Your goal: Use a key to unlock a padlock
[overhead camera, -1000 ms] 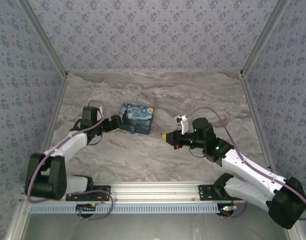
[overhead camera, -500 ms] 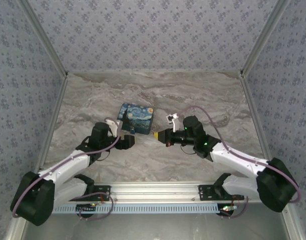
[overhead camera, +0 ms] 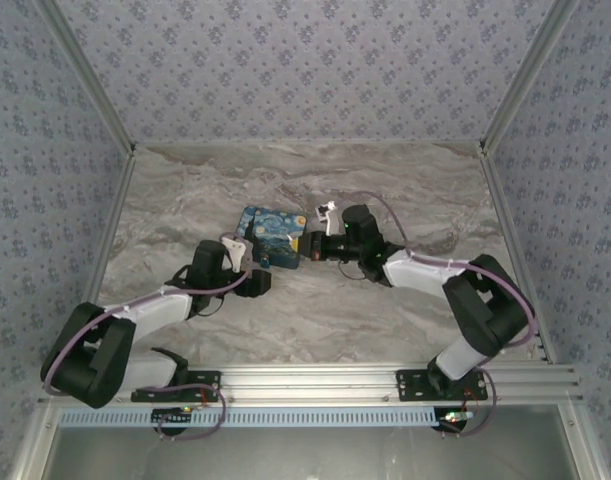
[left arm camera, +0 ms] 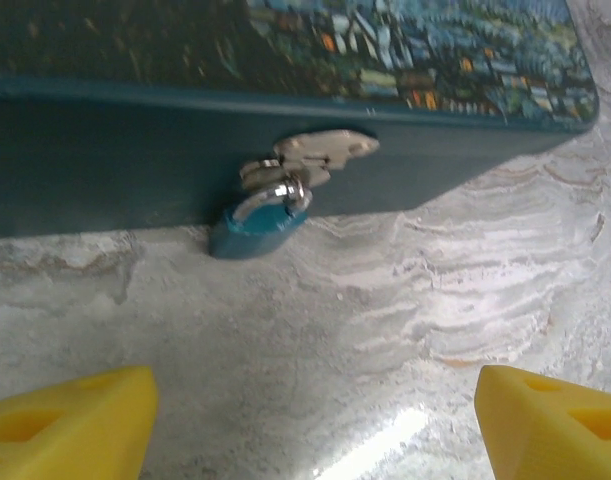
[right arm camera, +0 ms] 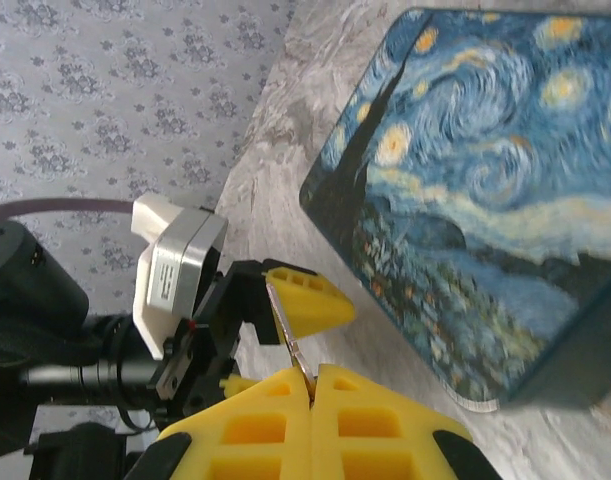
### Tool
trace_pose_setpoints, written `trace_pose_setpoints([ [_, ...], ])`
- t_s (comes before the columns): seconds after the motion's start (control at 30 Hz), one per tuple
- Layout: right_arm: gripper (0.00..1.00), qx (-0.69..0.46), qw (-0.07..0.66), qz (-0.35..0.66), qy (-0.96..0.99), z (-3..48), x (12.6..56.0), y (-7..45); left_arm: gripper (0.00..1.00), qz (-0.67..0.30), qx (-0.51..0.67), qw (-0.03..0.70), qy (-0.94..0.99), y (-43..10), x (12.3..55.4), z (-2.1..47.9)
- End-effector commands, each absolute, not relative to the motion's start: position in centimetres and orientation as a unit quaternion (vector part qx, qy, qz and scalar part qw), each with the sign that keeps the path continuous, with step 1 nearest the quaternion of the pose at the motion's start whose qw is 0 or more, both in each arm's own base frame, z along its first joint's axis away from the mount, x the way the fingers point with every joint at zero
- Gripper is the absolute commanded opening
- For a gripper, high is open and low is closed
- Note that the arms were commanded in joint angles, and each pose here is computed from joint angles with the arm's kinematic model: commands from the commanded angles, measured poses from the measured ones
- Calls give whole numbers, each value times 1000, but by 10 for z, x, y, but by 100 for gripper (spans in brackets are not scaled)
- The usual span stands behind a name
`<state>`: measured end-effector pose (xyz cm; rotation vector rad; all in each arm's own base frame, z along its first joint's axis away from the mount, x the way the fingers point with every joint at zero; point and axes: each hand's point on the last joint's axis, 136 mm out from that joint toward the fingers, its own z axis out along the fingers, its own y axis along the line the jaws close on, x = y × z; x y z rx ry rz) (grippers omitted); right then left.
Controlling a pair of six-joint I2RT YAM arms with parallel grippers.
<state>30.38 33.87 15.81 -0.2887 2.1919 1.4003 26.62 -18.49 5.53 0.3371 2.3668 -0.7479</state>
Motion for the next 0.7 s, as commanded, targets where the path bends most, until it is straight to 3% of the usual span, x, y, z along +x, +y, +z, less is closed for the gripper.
trace_pose_setpoints([
  [0.0,0,-102,247,515,815,153,319,347,82,-298,139,352,876,-192,286,77],
  [0.3,0,-85,214,478,848,114,347,353,80,-304,130,349,877,-191,295,73],
  [0.67,0,-84,166,424,887,68,339,343,76,-300,123,342,882,-193,302,63],
])
